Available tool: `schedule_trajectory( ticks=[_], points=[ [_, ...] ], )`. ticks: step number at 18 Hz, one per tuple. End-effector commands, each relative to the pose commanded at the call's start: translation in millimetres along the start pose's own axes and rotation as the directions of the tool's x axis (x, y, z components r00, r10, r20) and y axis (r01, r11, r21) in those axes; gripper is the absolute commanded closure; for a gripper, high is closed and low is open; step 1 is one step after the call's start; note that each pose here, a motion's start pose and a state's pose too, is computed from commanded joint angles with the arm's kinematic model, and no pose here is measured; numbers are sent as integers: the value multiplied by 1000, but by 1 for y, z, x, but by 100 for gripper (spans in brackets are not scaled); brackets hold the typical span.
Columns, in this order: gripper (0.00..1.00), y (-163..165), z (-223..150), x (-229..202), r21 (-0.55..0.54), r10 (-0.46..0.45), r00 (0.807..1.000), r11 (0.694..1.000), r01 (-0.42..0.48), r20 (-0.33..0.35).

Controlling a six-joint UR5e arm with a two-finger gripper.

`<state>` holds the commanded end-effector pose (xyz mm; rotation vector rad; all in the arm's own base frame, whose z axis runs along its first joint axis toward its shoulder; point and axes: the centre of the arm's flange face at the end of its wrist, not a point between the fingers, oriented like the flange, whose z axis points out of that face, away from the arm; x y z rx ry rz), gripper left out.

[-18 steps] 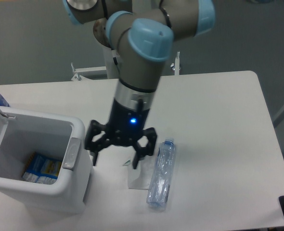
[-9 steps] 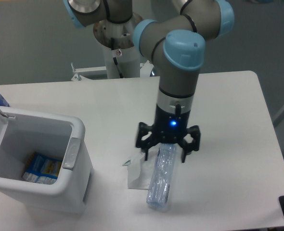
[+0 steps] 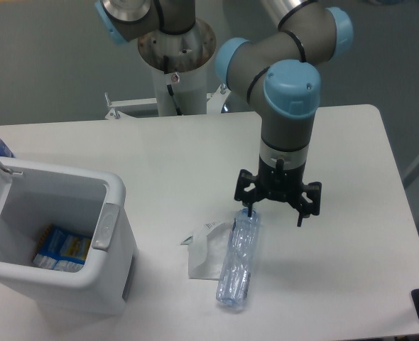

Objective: Open the trash can

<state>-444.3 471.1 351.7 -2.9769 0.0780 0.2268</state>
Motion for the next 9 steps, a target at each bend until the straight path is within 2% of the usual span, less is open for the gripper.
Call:
schedule_trajectory(
  ticks=[3,6,9],
  points=[
    [0,7,9,2,-49,40,999,998,-39,6],
    [0,9,17,2,-82,118,993,990,-117,4],
    [0,9,27,0,-88,127,992,988,-127,-6]
  ],
)
